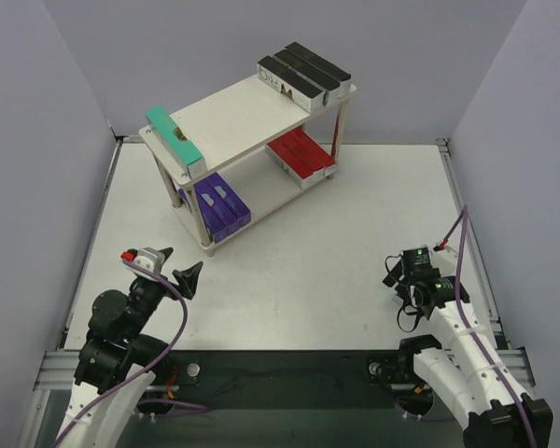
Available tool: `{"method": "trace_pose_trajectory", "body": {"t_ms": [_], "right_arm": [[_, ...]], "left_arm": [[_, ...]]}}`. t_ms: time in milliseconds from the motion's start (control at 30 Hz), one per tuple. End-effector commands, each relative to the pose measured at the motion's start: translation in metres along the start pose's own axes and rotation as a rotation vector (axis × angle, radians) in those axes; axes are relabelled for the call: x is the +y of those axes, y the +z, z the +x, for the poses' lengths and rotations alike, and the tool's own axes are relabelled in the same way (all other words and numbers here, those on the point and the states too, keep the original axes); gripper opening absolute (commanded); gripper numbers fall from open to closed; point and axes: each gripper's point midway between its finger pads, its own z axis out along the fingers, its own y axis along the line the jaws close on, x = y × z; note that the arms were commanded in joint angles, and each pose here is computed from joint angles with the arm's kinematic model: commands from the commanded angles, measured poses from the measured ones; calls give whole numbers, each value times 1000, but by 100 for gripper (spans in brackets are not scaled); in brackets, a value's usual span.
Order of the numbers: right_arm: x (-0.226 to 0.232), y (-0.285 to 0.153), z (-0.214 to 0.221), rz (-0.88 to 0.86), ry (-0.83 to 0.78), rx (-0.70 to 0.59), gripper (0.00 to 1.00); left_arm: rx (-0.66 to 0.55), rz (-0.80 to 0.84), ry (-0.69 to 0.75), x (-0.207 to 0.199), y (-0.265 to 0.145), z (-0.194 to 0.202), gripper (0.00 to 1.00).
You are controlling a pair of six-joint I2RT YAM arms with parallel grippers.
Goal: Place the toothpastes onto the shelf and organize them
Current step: Pick up the toothpaste from the center of the board.
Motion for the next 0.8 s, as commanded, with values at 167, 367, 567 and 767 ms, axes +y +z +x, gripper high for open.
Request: {"method": "trace_pose_trajectory", "body": {"t_ms": [167,367,567,767], "right_arm": [[9,31,20,-5,-57,70,76],[15,46,27,-5,-37,103,71],[23,52,30,-18,-49,136,68],[20,51,27,1,-41,128,63]], "left_arm": [[-60,-13,11,2,0,-15,88],[-57,1,11,0,1,-14,88],[-53,2,14,0,1,-14,88],[-54,-2,15,1,1,-15,88]]}}
